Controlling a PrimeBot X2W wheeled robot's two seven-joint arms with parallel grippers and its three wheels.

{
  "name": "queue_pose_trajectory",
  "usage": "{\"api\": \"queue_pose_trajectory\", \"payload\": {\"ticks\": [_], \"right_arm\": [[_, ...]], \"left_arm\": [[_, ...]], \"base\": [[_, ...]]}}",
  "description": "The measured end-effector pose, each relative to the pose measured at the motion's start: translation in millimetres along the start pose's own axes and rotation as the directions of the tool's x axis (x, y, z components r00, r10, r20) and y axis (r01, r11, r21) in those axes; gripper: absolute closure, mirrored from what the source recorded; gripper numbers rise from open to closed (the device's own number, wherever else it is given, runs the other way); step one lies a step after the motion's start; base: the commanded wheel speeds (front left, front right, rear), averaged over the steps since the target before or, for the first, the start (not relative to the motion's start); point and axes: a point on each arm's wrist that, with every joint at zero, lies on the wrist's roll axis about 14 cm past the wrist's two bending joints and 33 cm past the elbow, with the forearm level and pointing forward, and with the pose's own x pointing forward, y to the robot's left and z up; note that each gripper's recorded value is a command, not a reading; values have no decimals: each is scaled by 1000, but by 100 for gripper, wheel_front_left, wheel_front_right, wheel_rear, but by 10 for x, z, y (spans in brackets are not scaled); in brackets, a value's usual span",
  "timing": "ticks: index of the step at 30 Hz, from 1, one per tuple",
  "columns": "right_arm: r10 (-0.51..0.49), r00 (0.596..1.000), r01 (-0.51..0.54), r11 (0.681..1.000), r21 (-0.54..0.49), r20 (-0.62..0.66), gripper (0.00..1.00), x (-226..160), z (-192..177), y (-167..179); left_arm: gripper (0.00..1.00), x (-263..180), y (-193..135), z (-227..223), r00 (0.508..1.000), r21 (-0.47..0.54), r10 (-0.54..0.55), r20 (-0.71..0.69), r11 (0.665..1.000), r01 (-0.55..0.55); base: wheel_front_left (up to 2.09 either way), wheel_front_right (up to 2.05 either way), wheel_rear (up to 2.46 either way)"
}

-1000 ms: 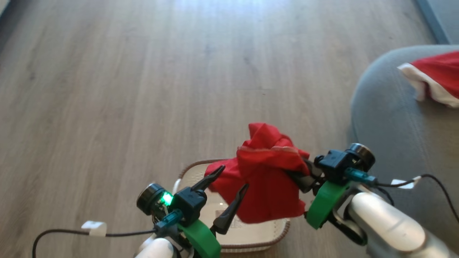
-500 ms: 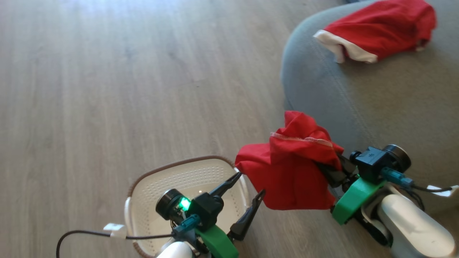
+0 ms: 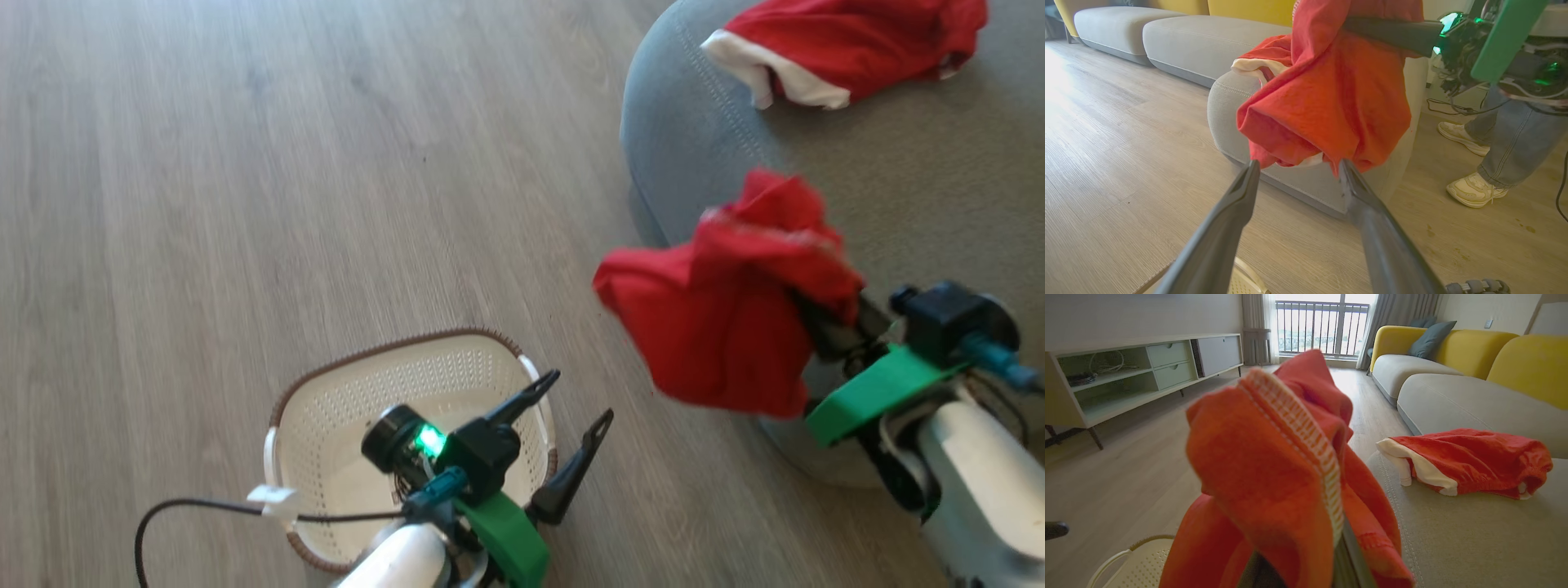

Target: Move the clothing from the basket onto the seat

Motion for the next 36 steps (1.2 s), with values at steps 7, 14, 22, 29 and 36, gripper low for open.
{"api": "queue_pose_trajectory", "payload": {"ticks": [7,14,22,29,36], "right_arm": [[-165,985,161,985,64,59,100,461,88,-474],[-255,941,254,967,35,224,100,1331,589,-1012],[-463,809,492,871,16,362,100,1965,1128,-2141],[-608,721,653,756,-34,331,100,2201,1005,-2817],[-677,733,668,735,-116,-67,78,2161,-1044,-2735]], "left_arm": [[0,190,332,-90,1000,3,16,7,1000,-16],[0,380,800,-345,998,-26,57,-5,998,-57],[0,362,1245,-898,989,-93,129,-78,986,-137],[0,192,1673,-1353,965,-110,225,-138,964,-240],[0,28,1742,-1894,941,-165,249,-228,943,-289]], "base": [[0,0,0],[0,0,0],[0,0,0],[0,0,0],[0,0,0]]}}
